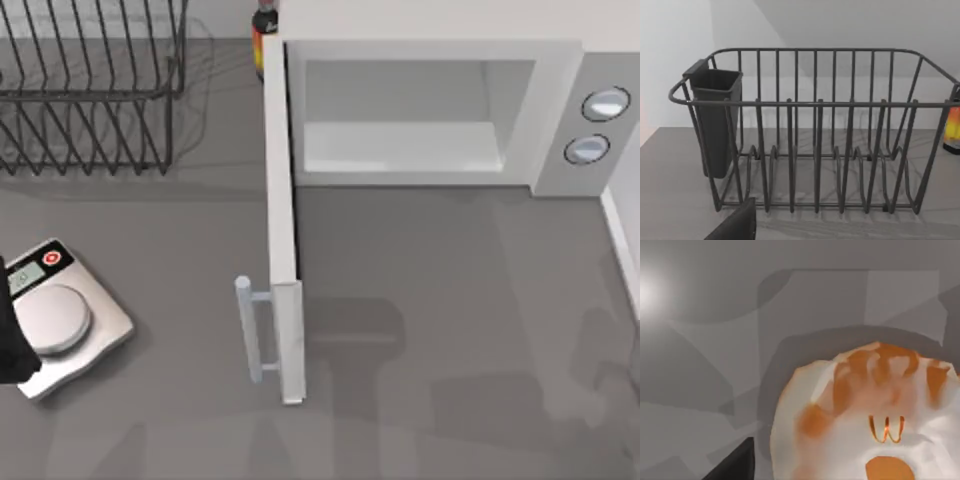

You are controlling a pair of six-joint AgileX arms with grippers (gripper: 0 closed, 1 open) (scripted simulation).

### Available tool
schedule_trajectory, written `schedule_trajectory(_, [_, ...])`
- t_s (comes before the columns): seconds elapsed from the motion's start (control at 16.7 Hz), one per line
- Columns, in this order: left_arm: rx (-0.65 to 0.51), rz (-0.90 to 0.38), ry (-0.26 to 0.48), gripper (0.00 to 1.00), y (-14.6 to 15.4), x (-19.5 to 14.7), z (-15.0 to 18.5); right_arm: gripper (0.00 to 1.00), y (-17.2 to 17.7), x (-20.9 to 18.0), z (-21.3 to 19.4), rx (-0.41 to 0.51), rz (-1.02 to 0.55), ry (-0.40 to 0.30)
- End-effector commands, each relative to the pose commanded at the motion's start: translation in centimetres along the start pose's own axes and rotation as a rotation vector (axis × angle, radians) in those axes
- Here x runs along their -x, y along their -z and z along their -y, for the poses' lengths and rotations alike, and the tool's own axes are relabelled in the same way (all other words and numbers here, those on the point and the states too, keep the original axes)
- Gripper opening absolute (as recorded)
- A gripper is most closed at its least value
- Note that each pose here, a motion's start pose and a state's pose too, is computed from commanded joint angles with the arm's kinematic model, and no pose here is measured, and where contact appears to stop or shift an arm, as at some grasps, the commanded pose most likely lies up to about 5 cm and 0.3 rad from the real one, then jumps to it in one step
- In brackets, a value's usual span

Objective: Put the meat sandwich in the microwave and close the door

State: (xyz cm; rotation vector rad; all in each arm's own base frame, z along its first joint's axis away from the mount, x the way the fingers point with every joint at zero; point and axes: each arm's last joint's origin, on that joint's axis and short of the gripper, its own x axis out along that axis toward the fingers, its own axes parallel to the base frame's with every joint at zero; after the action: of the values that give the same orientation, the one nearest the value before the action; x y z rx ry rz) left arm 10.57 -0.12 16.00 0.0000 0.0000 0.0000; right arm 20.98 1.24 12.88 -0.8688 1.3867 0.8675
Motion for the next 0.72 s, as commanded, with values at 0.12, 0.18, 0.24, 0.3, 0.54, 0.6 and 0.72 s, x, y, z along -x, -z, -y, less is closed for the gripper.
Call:
schedule_trajectory(0.12, [0.000, 0.000, 0.000, 1.00, 0.0, 0.0, 0.0, 1.00, 0.0, -1.8, -0.1, 0.000, 0.002, 0.003])
schedule_trajectory(0.18, [0.000, 0.000, 0.000, 1.00, 0.0, 0.0, 0.0, 1.00, 0.1, -2.6, -0.2, 0.000, 0.001, 0.001])
schedule_trajectory(0.24, [0.000, 0.000, 0.000, 1.00, 0.0, 0.0, 0.0, 1.00, 0.1, -3.2, -0.3, 0.000, -0.001, -0.001])
schedule_trajectory(0.3, [0.000, 0.000, 0.000, 1.00, 0.0, 0.0, 0.0, 1.00, 0.2, -3.5, -0.4, 0.000, -0.002, -0.003])
schedule_trajectory(0.54, [0.000, 0.000, 0.000, 1.00, 0.0, 0.0, 0.0, 1.00, 0.2, -3.6, -0.4, 0.000, -0.002, -0.004])
schedule_trajectory(0.6, [0.000, 0.000, 0.000, 1.00, 0.0, 0.0, 0.0, 0.92, 0.2, -3.6, -0.4, 0.000, -0.002, -0.004])
schedule_trajectory(0.72, [0.000, 0.000, 0.000, 1.00, 0.0, 0.0, 0.0, 0.77, 0.2, -3.6, -0.4, 0.000, -0.002, -0.004])
